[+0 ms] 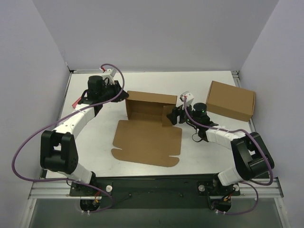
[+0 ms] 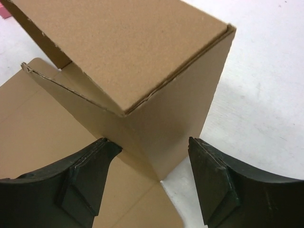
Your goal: Fold the paper box
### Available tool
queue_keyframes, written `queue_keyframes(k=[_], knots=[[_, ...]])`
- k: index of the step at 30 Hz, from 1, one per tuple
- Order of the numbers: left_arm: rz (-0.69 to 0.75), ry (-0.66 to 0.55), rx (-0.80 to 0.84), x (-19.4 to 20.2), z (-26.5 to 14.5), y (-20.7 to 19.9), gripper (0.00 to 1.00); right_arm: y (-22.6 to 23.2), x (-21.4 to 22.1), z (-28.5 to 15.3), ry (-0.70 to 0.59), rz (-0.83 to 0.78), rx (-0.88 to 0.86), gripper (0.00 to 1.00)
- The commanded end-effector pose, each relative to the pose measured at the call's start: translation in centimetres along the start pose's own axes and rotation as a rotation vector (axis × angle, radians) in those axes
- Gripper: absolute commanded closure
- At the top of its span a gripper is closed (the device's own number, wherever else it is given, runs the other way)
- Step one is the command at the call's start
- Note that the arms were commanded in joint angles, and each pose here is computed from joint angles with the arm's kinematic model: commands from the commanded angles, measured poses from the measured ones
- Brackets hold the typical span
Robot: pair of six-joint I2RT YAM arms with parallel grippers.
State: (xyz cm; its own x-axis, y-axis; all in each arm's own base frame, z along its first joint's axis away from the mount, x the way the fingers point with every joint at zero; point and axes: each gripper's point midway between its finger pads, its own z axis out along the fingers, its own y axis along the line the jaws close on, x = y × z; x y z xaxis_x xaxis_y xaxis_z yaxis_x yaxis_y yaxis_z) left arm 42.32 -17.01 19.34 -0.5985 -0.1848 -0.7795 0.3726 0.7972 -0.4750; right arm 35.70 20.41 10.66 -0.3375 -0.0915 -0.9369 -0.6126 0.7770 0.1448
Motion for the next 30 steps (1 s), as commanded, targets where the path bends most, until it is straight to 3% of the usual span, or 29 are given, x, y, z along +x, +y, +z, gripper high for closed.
queue_keyframes(k=[1,30], knots=[[-0.044,0.186,-0.050,5.4,0.2,1.9,0.72,-0.6,-3.5,0.9,-0.148,-0.068,0.031,0.34],[-0.047,0.215,-0.035,5.8,0.7,2.0,0.73,-2.0,-7.4,4.5,-0.310,-0.085,-0.063,0.31]])
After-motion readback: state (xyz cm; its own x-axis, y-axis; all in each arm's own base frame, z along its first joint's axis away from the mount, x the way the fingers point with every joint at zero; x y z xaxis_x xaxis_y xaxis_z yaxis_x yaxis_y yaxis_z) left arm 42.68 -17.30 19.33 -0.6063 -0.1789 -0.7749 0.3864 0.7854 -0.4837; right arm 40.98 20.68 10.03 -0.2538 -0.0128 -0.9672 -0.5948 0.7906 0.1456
